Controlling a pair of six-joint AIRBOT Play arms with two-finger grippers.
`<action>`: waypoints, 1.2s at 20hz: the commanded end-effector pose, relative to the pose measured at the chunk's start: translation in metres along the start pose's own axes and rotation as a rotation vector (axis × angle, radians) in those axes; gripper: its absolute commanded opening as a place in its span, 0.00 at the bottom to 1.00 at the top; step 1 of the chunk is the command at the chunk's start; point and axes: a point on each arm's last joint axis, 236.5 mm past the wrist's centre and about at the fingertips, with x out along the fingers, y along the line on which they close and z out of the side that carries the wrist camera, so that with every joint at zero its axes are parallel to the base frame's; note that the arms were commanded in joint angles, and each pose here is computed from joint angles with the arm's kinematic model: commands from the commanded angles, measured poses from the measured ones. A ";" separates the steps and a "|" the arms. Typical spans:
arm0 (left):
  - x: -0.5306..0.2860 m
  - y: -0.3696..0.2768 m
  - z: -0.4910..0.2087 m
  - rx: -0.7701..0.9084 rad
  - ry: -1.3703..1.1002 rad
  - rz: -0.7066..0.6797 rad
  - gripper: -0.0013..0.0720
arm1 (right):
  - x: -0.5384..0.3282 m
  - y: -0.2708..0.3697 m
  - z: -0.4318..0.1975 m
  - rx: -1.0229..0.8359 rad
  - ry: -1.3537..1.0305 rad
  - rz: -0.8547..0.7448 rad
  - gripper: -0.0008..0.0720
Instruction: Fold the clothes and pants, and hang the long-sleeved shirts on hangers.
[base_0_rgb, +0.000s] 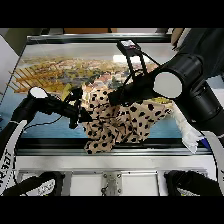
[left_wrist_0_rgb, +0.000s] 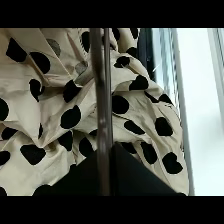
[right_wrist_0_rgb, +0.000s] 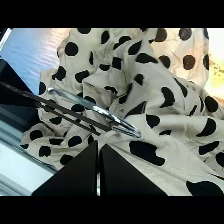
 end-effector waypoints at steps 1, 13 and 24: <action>0.000 -0.001 0.000 -0.001 0.001 -0.003 0.03 | 0.002 0.005 0.000 -0.003 0.003 0.014 0.02; 0.000 -0.002 0.000 -0.001 0.001 -0.009 0.03 | 0.001 0.000 -0.016 0.000 0.070 -0.004 0.70; 0.000 -0.002 0.000 -0.001 0.001 -0.009 0.03 | -0.024 -0.006 -0.029 -0.085 0.099 0.021 0.83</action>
